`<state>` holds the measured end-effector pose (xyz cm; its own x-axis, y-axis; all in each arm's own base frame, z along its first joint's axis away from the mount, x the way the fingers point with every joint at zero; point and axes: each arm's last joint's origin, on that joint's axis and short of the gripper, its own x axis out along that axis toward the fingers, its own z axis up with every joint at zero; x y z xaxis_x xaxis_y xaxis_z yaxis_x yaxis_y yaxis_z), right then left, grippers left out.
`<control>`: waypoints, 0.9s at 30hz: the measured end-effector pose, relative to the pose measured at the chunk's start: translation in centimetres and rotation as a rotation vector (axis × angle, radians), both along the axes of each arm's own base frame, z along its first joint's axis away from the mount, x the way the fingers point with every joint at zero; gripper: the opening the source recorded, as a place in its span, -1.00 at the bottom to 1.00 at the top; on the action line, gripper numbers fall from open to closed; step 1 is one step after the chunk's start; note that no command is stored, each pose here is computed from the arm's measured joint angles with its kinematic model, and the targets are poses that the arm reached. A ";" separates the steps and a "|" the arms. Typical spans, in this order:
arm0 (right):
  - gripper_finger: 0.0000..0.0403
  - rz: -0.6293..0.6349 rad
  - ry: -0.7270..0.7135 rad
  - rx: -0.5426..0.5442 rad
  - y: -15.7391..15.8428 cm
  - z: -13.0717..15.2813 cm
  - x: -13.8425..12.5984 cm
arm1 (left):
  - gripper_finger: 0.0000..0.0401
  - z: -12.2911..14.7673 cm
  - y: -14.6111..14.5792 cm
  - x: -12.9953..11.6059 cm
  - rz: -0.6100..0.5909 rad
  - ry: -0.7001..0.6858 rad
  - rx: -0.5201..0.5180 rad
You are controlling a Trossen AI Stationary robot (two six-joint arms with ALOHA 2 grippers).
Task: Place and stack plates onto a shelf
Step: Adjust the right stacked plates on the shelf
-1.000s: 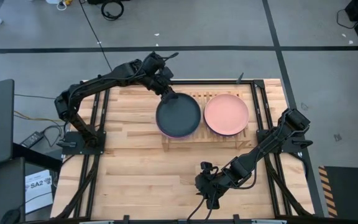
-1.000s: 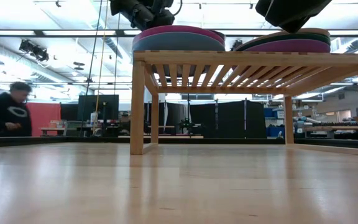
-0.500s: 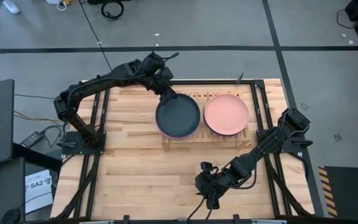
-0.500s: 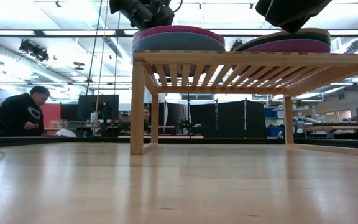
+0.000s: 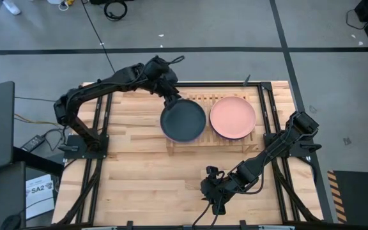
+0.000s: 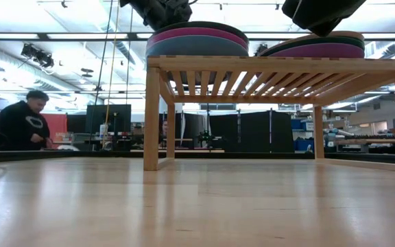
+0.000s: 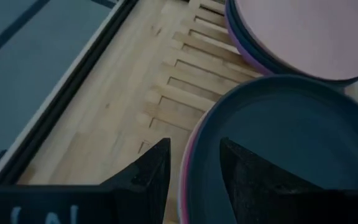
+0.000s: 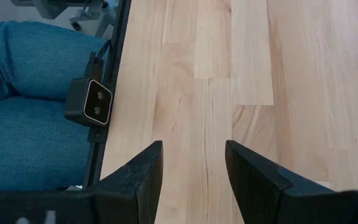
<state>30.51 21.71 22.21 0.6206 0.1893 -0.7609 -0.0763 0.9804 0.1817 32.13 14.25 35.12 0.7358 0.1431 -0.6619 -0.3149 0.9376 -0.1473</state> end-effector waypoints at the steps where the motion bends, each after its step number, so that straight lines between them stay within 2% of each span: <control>1: -0.11 0.000 0.000 0.000 0.0 0.0 0.0 | -0.28 0.2 -0.1 -0.2 0.000 0.000 0.006; 8: -0.11 0.005 -0.002 -0.011 -0.3 0.0 0.2 | -0.28 3.1 -1.8 -2.0 -0.052 -0.079 0.079; 12: -0.11 0.064 -0.034 -0.077 -1.0 0.1 0.8 | -0.28 5.1 -4.4 -3.1 -0.130 -0.141 0.138; 17: -0.11 0.074 -0.104 -0.114 -2.6 0.7 2.1 | -0.28 6.7 -8.4 -3.6 -0.191 -0.181 0.231; 22: -0.11 0.023 -0.168 -0.072 -5.1 3.2 2.5 | -0.28 8.0 -11.8 -5.1 -0.265 -0.218 0.281; 27: -0.11 0.083 -0.244 -0.032 -7.0 7.1 1.0 | -0.28 9.7 -13.7 -7.9 -0.319 -0.277 0.283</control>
